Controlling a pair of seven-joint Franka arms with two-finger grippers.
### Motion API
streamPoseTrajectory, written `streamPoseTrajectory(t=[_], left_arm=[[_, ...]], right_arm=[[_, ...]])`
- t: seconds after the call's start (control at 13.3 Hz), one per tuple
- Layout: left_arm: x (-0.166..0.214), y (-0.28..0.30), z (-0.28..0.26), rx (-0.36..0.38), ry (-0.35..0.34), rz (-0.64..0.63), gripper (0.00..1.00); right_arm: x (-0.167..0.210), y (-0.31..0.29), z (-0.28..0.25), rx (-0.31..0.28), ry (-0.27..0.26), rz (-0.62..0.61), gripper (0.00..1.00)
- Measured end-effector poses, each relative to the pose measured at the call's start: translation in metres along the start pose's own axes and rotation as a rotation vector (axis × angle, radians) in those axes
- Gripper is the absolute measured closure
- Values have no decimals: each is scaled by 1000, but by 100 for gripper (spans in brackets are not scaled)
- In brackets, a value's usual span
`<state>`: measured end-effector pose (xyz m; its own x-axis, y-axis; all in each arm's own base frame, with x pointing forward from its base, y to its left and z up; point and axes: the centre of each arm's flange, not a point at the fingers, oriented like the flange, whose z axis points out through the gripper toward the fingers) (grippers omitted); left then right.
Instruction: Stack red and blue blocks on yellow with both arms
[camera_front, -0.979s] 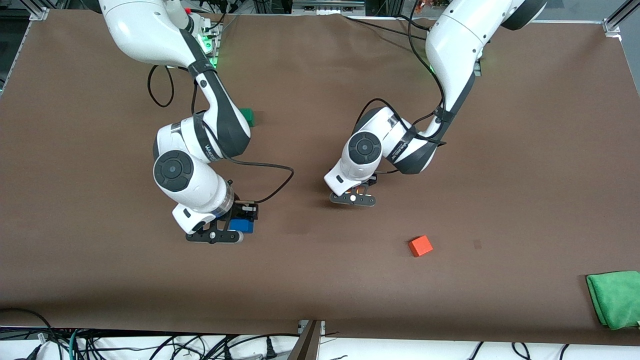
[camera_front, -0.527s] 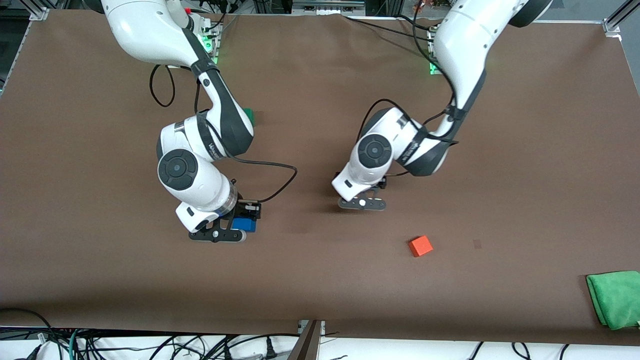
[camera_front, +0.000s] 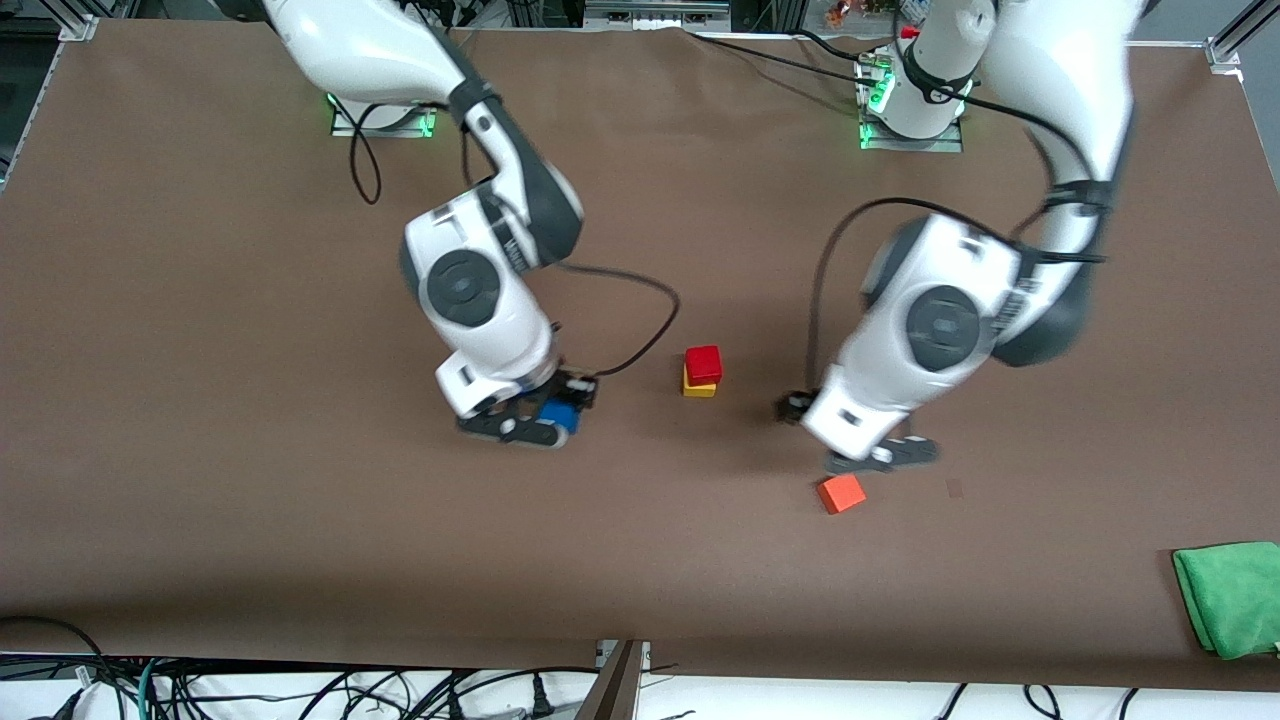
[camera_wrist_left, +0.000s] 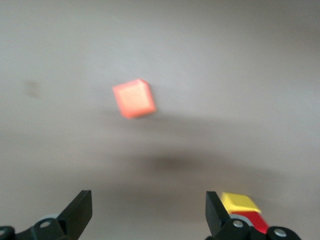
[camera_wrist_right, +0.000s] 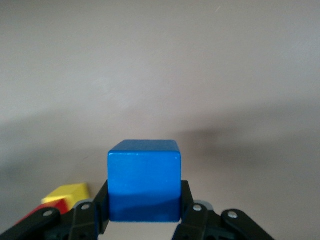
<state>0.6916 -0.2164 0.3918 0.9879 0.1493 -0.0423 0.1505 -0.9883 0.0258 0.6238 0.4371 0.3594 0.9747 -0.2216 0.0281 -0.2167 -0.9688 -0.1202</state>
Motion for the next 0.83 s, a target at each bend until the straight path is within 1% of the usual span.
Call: streamPoseTrajectory(t=[0.23, 0.38, 0.45, 0.6, 0.83], left_arm=[[30, -102, -25, 10, -20, 100, 0], [32, -155, -54, 13, -37, 116, 0], [27, -169, -76, 5, -39, 113, 0], [6, -179, -125, 0, -40, 106, 0], [-22, -178, -173, -9, -30, 107, 0]], right_arm=[[-61, -56, 6, 29, 9, 67, 45], [-92, -82, 23, 55, 23, 100, 45], [-102, -90, 31, 63, 27, 102, 45], [-112, -99, 41, 76, 36, 91, 45], [-122, -109, 50, 63, 71, 46, 45]])
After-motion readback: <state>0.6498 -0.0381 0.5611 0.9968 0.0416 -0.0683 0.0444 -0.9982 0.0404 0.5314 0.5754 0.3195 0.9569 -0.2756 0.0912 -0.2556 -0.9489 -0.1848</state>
